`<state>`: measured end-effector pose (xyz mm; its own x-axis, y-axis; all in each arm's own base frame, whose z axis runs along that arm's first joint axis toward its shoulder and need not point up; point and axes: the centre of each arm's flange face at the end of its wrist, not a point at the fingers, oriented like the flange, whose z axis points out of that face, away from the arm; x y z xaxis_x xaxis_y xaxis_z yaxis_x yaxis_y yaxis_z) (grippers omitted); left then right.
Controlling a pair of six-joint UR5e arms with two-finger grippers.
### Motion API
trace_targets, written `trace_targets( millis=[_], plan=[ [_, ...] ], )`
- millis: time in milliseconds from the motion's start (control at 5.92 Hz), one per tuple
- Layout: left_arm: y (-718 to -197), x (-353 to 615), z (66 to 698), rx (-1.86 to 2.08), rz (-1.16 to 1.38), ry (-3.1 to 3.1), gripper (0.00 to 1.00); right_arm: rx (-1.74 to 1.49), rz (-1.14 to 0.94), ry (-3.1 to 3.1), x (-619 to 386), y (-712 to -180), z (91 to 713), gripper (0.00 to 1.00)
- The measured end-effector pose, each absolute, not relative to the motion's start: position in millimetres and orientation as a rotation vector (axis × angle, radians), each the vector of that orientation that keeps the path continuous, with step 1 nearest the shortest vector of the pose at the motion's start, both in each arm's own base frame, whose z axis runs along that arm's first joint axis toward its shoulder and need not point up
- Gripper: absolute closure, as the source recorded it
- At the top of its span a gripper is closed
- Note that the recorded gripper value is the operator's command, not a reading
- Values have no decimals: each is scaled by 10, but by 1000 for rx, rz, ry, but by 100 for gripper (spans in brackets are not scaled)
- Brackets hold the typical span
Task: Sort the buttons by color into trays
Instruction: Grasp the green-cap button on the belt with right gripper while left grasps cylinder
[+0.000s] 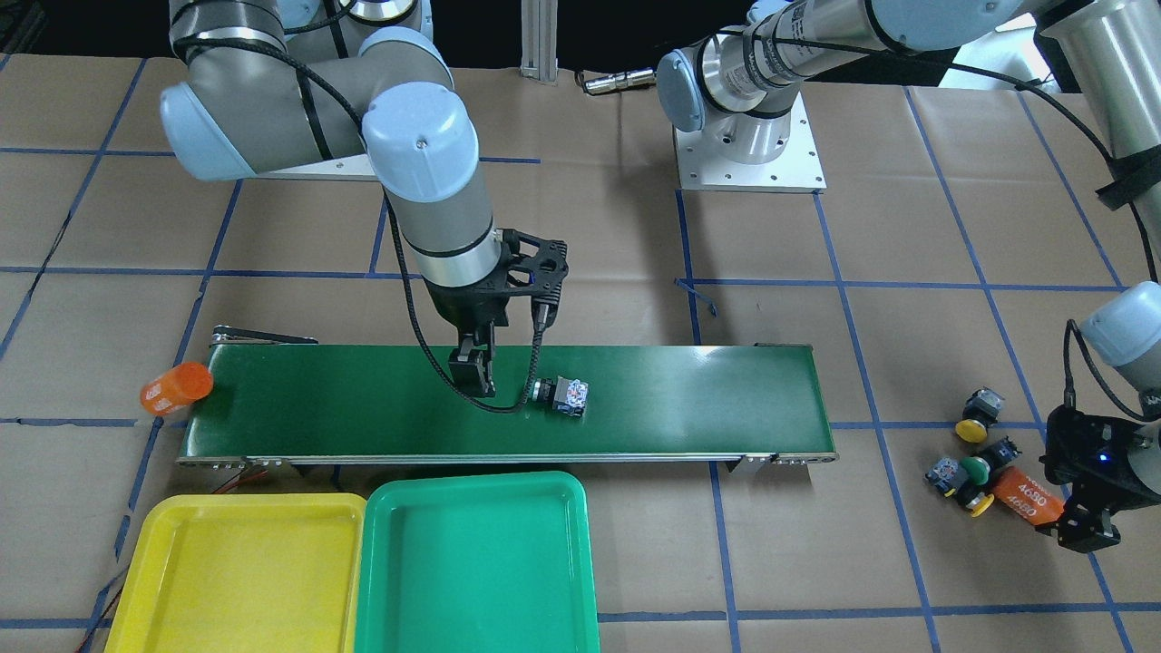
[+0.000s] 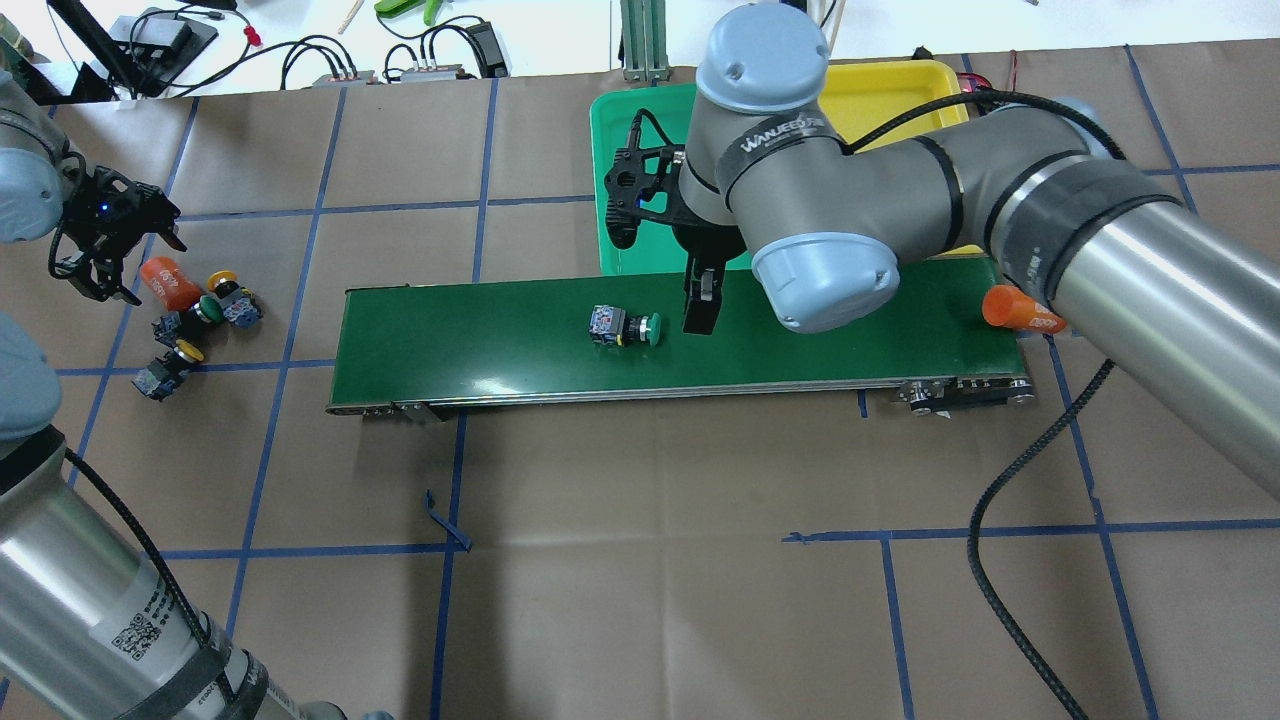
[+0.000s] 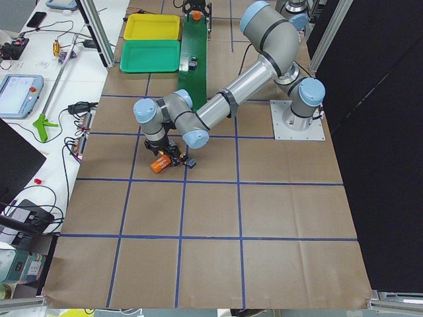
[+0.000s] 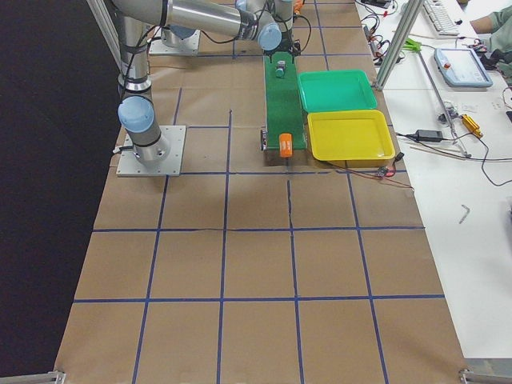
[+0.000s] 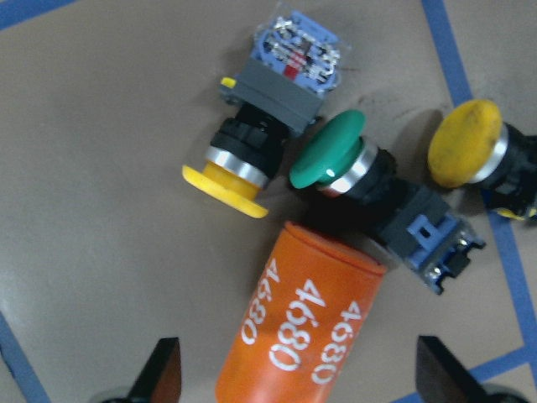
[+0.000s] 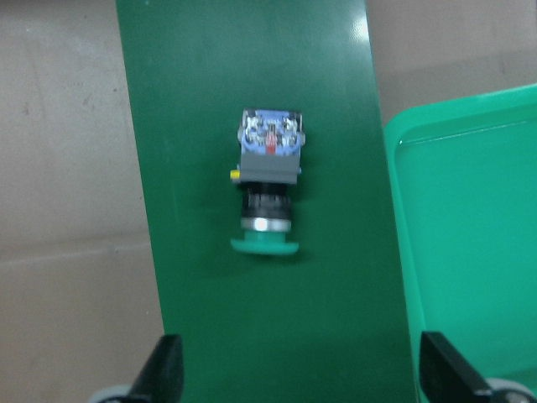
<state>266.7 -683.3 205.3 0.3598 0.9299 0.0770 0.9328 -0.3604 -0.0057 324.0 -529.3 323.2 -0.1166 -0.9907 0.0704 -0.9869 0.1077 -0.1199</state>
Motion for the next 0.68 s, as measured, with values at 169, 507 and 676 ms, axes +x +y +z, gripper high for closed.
trace_targets(
  millis=[169, 507, 676],
  plan=[
    [-6862, 2653, 1934, -2538, -67, -1735, 21, -2079, -184, 2303, 3389, -5367, 3030, 0],
    [-6843, 2634, 1794, -2525, -55, -1723, 98, -2118, -104, 2311, 3358, -5431, 2741, 0],
    [-6830, 2640, 1811, -2522, -58, -1735, 100, -2133, -63, 2303, 3221, -5420, 2626, 1]
  ],
)
